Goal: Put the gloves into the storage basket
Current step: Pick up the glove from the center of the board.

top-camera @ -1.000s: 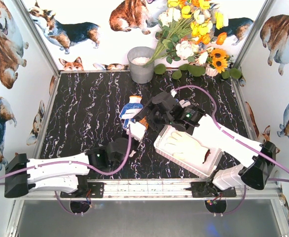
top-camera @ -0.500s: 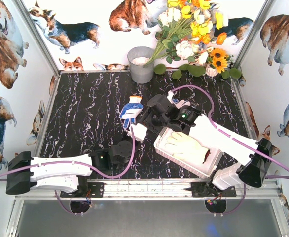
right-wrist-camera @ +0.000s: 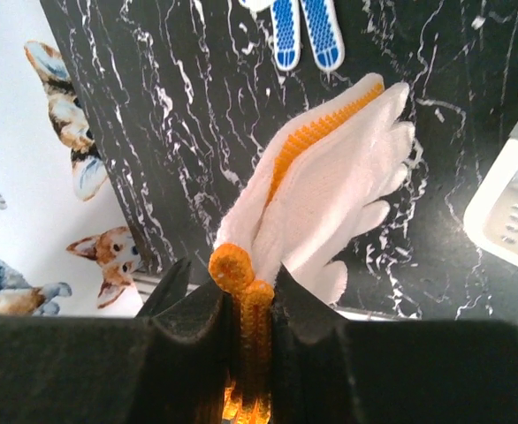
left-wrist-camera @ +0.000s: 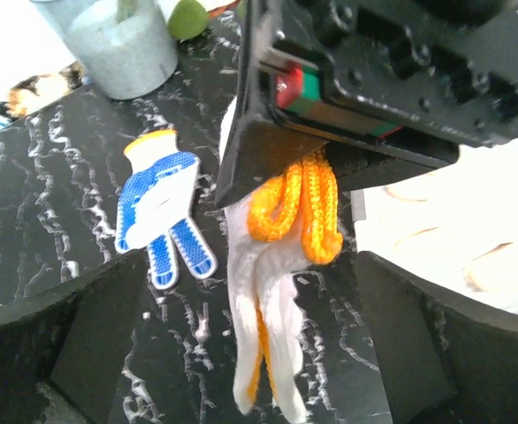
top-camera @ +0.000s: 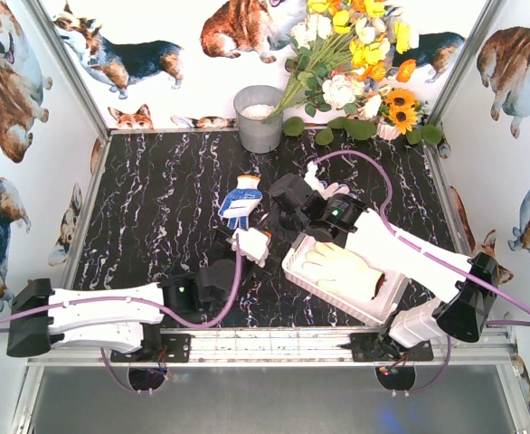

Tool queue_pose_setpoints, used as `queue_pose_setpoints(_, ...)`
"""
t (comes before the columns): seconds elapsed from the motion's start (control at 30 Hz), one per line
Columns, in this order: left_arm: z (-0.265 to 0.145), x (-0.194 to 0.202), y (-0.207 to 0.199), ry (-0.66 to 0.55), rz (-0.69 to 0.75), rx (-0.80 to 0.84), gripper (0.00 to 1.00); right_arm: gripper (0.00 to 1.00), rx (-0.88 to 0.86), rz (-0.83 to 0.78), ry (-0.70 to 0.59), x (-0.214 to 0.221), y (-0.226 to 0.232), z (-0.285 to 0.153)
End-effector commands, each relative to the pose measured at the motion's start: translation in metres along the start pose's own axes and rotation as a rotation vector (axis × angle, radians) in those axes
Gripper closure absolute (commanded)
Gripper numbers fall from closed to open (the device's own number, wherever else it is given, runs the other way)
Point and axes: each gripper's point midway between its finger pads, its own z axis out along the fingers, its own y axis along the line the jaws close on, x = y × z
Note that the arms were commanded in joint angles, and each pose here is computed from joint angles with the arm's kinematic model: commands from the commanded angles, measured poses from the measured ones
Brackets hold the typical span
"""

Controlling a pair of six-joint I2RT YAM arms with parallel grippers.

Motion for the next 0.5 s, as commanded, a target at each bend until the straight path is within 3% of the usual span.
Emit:
queue_pose_setpoints(0.0,-0.010,-0.011,-0.009,0.002,-0.080,0.108,0.00,1.00,-0.099,-0.041,-0.147,-0.036,0.026,-0.014)
queue_pose_setpoints(0.23,-0.018,-0.013,0.012,0.061,-0.219,0.205,0.00,1.00,-0.108,-0.122,-0.221,-0.068,0.019,-0.014)
queue_pose_setpoints(0.47,-0.002,-0.021,0.106,0.126,-0.347,0.057,0.00,1.00,-0.132,-0.178,-0.206,-0.087,0.010,-0.006)
